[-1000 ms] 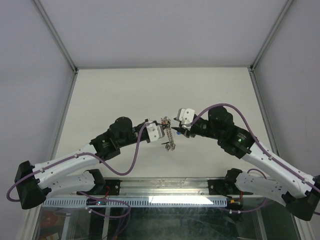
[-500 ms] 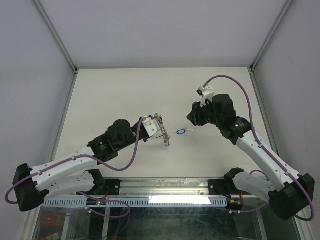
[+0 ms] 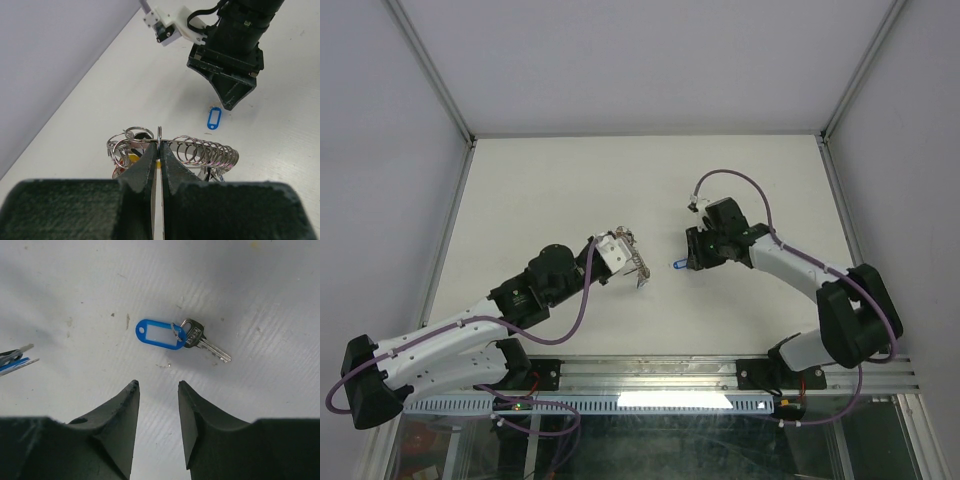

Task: Put the keys on the keyring
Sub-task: Pick up the key from the center of the board.

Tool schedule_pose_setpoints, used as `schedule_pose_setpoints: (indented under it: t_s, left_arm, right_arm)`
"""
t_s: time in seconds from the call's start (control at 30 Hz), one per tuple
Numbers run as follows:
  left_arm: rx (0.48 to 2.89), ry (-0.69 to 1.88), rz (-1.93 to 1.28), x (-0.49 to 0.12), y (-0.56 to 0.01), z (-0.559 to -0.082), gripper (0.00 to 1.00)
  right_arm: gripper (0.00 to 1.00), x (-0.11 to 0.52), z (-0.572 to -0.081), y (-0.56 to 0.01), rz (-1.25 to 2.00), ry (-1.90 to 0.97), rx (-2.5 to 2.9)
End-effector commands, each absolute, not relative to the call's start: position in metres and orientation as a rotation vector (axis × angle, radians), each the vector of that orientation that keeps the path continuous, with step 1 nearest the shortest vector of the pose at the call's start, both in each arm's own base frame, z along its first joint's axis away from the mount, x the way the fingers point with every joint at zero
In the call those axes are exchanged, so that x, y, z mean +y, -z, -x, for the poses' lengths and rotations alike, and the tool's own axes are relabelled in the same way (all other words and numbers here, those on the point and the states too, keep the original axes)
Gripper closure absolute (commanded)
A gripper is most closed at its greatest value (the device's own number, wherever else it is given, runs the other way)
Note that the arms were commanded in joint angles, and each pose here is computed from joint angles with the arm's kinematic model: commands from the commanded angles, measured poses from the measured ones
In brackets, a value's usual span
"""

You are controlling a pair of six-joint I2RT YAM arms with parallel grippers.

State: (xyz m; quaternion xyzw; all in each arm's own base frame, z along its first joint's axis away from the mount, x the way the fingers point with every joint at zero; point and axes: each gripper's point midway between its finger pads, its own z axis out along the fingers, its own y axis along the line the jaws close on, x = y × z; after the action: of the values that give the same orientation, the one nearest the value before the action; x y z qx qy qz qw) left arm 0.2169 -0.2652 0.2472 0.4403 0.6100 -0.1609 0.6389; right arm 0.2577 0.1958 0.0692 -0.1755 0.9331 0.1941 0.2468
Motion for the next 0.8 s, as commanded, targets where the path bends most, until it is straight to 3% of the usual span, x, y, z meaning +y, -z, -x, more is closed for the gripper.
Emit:
schedule_pose_setpoints:
  t_s: [0.0, 0.37, 0.67, 0.77]
  left_arm:
    - [1.355, 0.371, -0.935, -0.264, -0.269, -0.222, 1.00]
    - [1.345, 0.416, -0.962, -0.272, -0.269, -0.221, 1.00]
    - [1.339, 0.440, -0.968, -0.273, -0.269, -0.220, 1.00]
    - [1.337, 0.435, -0.964, -0.271, -0.268, -0.220, 1.00]
  right_arm:
    - [0.60, 0.207, -0.291, -0.083, 0.549, -0.489, 2.437]
    - [0.63, 0.214, -0.311, -0.059, 0.661, -0.480, 2.434]
    - [0.72, 0.220, -0.322, -0.048, 0.685, -0.472, 2.466]
    - [0.81, 0.221, -0.322, -0.048, 0.684, -0.478, 2.472]
